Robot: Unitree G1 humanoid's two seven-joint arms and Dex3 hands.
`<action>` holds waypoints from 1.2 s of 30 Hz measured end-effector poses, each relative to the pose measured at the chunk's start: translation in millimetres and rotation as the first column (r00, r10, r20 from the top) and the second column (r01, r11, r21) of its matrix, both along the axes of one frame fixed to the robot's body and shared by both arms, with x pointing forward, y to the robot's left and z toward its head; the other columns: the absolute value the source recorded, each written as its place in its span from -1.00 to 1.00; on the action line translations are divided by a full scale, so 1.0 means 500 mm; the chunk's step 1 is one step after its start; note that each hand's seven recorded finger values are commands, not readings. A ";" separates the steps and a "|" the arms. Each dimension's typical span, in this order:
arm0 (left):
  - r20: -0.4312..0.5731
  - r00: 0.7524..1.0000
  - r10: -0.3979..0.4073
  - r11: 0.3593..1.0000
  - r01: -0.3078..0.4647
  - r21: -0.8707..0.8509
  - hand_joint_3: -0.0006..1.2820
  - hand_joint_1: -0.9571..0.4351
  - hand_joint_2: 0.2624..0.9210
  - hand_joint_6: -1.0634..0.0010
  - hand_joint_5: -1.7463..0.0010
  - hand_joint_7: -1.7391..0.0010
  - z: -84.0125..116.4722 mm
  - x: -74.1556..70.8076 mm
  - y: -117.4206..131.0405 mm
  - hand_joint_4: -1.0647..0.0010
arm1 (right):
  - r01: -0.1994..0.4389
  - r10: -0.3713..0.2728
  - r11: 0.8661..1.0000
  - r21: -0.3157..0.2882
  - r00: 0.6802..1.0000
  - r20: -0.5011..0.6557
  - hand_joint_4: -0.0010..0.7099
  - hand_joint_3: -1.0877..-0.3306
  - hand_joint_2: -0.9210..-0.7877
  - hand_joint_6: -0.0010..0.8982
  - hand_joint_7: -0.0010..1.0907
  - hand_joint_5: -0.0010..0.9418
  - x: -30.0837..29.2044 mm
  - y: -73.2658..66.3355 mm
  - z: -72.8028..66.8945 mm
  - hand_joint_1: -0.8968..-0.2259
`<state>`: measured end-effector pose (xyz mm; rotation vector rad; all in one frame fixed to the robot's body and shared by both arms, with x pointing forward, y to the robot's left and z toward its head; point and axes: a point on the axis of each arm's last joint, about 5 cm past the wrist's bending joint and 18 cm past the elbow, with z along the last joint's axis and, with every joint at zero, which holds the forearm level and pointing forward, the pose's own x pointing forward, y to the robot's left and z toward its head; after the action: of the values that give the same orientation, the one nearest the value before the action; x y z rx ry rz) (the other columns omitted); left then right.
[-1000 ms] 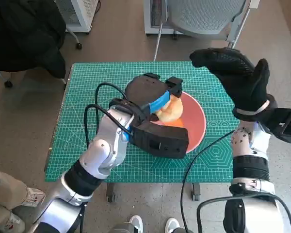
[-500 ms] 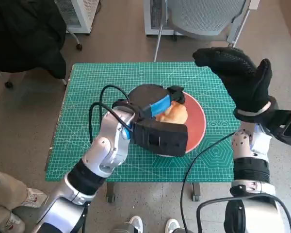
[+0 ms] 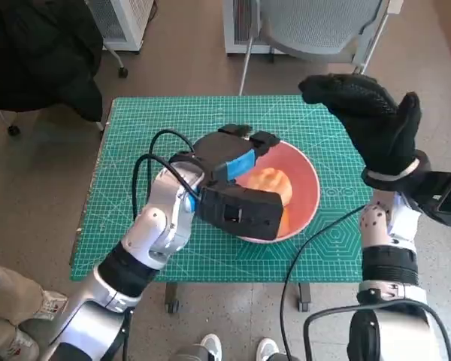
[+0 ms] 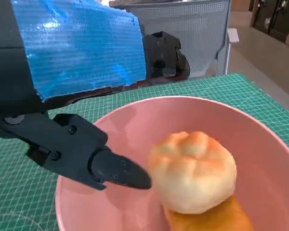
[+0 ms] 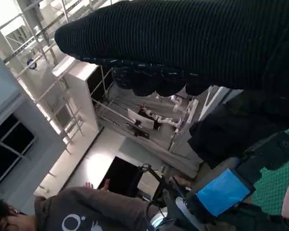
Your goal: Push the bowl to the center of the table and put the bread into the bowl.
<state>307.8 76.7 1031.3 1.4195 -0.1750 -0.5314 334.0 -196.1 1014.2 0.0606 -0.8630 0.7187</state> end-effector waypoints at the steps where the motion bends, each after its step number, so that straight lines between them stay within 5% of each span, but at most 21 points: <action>1: 0.004 1.000 0.000 1.000 0.000 0.000 -0.71 -0.74 1.00 1.00 1.00 0.78 -0.001 0.001 0.001 1.00 | 0.000 0.000 1.000 0.000 1.000 0.000 -0.44 0.06 -1.00 -0.43 -1.00 -0.99 0.000 0.000 0.000 -0.37; 24: 0.143 0.990 -0.010 0.967 0.046 -0.251 -0.34 -0.72 1.00 0.87 1.00 0.82 0.013 0.016 0.068 1.00 | -0.011 0.011 1.000 -0.004 1.000 -0.004 -0.44 0.08 -1.00 -0.43 -1.00 -0.99 0.001 0.005 -0.001 -0.38; 29: 0.163 0.987 -0.017 0.869 0.095 -0.486 -0.28 -0.67 1.00 0.78 1.00 0.85 0.036 0.010 0.114 1.00 | 0.001 -0.001 1.000 0.002 1.000 -0.001 -0.43 0.10 -1.00 -0.42 -0.99 -0.99 0.000 0.006 0.002 -0.37; 36: 0.165 0.984 -0.062 0.626 0.167 -0.761 -0.20 -0.65 1.00 0.75 1.00 0.85 0.048 0.005 0.158 0.99 | 0.045 -0.045 0.999 0.018 0.999 -0.006 -0.43 0.14 -1.00 -0.40 -0.99 -0.99 0.000 0.010 0.006 -0.33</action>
<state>310.4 155.7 1055.0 0.5766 -0.5362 -0.3905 334.1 -191.1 1017.4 0.0587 -0.8630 0.6686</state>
